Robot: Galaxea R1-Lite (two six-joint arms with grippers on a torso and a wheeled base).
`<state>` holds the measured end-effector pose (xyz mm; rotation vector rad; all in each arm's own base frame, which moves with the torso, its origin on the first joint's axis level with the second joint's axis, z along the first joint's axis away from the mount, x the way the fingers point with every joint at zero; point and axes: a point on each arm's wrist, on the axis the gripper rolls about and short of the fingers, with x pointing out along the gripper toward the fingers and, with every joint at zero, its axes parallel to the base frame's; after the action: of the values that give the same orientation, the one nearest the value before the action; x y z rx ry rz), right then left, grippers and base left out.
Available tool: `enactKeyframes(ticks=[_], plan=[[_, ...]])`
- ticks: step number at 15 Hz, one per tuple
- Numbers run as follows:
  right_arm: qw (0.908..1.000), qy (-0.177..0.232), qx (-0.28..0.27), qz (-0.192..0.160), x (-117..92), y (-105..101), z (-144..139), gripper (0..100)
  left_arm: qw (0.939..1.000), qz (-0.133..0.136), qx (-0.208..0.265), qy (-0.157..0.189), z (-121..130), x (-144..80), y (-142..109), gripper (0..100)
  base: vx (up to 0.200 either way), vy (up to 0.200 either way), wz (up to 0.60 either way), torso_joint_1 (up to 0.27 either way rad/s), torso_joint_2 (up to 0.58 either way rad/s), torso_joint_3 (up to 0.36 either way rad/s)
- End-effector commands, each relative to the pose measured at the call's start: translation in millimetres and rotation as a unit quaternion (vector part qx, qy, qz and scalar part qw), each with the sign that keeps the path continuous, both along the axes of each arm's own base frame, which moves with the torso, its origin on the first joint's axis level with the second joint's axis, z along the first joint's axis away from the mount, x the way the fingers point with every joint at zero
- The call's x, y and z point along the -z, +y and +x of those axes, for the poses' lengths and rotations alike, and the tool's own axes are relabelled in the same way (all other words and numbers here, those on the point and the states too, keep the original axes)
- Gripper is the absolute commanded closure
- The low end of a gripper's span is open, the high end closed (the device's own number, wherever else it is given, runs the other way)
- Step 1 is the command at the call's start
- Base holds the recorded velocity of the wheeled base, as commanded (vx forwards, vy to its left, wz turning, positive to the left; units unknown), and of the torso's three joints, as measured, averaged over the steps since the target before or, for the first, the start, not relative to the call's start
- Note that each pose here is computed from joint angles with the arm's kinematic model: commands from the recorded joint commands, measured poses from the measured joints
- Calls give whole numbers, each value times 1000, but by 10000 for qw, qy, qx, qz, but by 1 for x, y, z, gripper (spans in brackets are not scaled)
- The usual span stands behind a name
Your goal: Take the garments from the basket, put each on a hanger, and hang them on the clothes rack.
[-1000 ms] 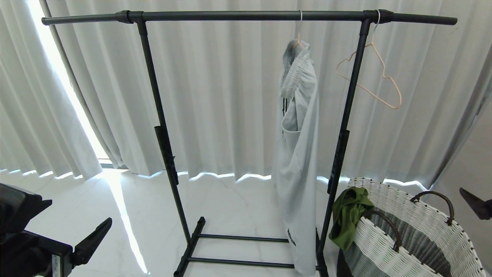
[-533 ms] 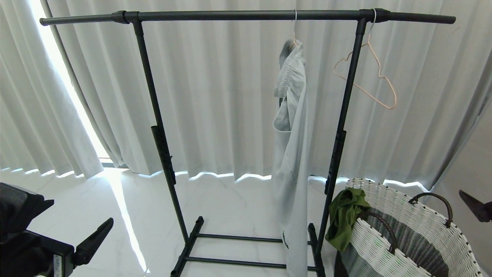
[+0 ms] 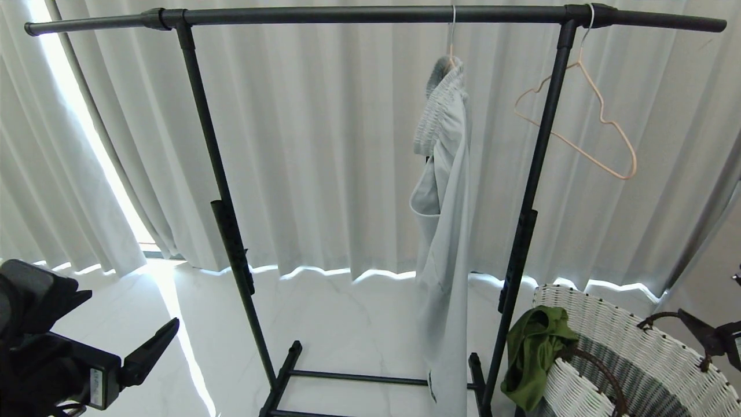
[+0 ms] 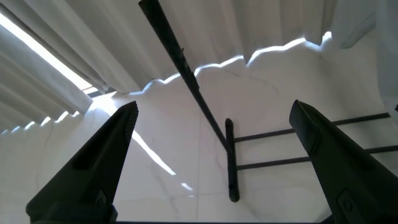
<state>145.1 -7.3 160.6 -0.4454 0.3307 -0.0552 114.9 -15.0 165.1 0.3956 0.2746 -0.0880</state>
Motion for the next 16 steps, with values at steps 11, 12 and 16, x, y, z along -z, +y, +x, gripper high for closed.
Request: enactKeyframes(ticks=[11, 12, 16], plan=[[9620, 2402, -1134, 634, 86, 35, 56, 0, 9986, 75, 100, 524, 23, 10, -7, 0, 91, 0, 0, 2, 1, 2], [9594, 2493, -1146, 649, 90, 36, 57, 0, 9984, 76, 107, 547, 23, 11, -7, 0, 0, 0, 0, 0, 0, 0], [9485, 2944, -963, 669, 122, 40, 81, 0, 9977, 127, 187, 635, 18, 17, -8, 0, 0, 0, 0, 0, 0, 0]])
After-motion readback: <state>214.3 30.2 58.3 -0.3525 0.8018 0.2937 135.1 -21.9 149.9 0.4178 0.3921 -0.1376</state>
